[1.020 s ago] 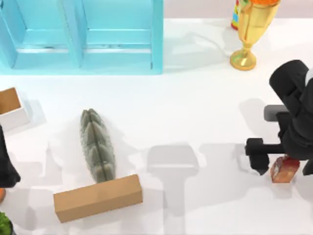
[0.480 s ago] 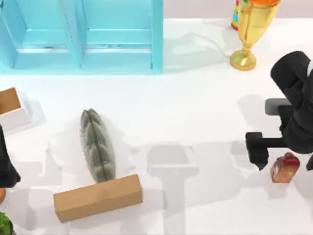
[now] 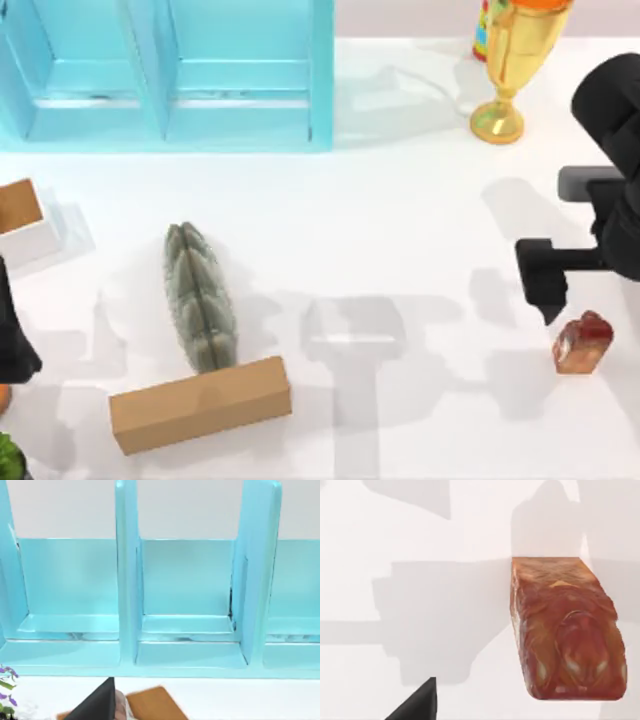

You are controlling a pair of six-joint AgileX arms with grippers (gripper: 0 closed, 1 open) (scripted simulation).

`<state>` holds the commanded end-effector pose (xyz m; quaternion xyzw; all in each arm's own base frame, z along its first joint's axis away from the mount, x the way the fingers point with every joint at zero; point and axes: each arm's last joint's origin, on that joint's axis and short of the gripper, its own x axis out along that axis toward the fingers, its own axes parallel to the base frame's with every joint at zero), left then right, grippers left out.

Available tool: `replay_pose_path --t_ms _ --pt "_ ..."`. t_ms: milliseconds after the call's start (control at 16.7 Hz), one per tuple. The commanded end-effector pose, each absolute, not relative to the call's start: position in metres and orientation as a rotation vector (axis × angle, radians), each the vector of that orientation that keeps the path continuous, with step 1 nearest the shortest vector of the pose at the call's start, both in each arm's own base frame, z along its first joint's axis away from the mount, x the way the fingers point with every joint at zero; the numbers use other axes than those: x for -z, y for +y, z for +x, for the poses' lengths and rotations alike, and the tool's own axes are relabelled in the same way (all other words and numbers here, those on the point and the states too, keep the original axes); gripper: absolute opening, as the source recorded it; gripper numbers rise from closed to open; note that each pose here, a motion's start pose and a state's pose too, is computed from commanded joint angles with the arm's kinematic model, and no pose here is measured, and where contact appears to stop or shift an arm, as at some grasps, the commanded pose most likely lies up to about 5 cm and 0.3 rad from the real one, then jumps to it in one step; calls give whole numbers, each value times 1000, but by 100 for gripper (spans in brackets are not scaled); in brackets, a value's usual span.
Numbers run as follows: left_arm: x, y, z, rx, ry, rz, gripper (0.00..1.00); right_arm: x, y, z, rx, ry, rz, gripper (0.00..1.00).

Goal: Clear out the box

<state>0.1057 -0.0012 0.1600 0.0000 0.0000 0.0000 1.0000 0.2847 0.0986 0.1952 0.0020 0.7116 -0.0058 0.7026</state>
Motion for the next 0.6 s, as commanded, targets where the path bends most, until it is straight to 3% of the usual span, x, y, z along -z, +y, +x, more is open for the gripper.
replay_pose_path --t_ms 420,600 --pt "-160 -1 106 0 0 0 100 -206 98 284 8 1574 6 100" --pt "-160 -1 106 0 0 0 100 -208 82 301 13 1605 -1 100"
